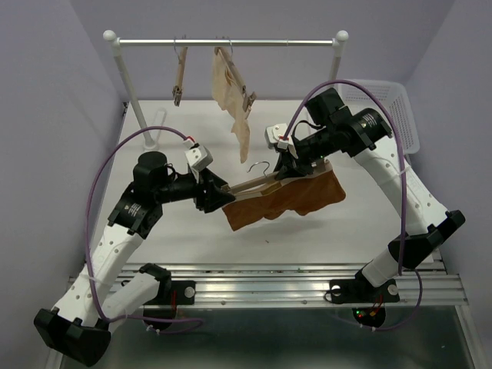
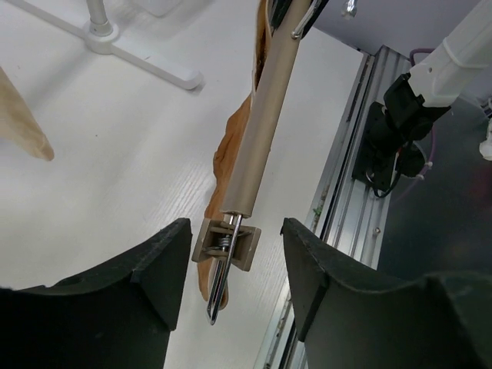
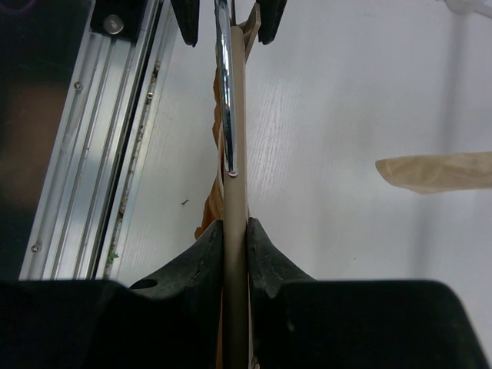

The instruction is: Remove the underwear clipped to the hanger

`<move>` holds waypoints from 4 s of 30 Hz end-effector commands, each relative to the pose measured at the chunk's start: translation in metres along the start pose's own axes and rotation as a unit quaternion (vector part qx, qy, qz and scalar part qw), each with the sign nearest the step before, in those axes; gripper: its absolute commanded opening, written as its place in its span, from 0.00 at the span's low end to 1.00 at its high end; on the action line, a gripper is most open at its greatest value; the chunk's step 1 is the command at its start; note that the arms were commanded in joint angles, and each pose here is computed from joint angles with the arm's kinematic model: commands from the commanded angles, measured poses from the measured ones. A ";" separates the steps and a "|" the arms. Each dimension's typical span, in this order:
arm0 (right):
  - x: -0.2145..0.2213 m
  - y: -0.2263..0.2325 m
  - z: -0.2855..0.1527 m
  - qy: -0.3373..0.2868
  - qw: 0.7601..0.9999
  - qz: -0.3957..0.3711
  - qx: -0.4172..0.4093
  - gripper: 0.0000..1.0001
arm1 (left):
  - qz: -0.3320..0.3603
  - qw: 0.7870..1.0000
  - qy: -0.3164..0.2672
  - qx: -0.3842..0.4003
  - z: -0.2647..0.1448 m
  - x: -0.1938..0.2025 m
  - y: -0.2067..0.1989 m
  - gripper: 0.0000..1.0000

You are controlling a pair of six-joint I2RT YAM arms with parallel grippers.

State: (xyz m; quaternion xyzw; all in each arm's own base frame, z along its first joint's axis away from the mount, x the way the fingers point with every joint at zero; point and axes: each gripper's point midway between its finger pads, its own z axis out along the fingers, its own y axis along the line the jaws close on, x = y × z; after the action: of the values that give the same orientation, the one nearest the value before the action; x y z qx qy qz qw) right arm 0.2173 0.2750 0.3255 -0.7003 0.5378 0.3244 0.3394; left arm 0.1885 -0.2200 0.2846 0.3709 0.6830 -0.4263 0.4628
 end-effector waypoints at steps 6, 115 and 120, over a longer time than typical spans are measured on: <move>-0.017 -0.004 -0.004 -0.024 0.999 -0.021 0.017 0.01 | 0.031 0.999 -0.022 0.000 -0.005 -0.009 -0.006 0.51; -0.079 -0.012 0.010 -0.342 0.832 0.437 0.019 0.01 | -0.309 0.838 -0.448 0.021 0.007 -0.133 0.014 0.41; -0.074 -0.016 0.014 -0.336 0.829 0.447 0.031 0.01 | -0.309 0.836 -0.453 0.032 0.006 -0.134 0.010 0.13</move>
State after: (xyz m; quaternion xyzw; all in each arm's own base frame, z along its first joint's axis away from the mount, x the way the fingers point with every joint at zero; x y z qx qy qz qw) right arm 0.2243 0.3271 0.3642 -0.1992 0.6789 0.6264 0.3271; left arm 0.2479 -0.2416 0.3777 -0.1005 0.5043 -0.6776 0.5258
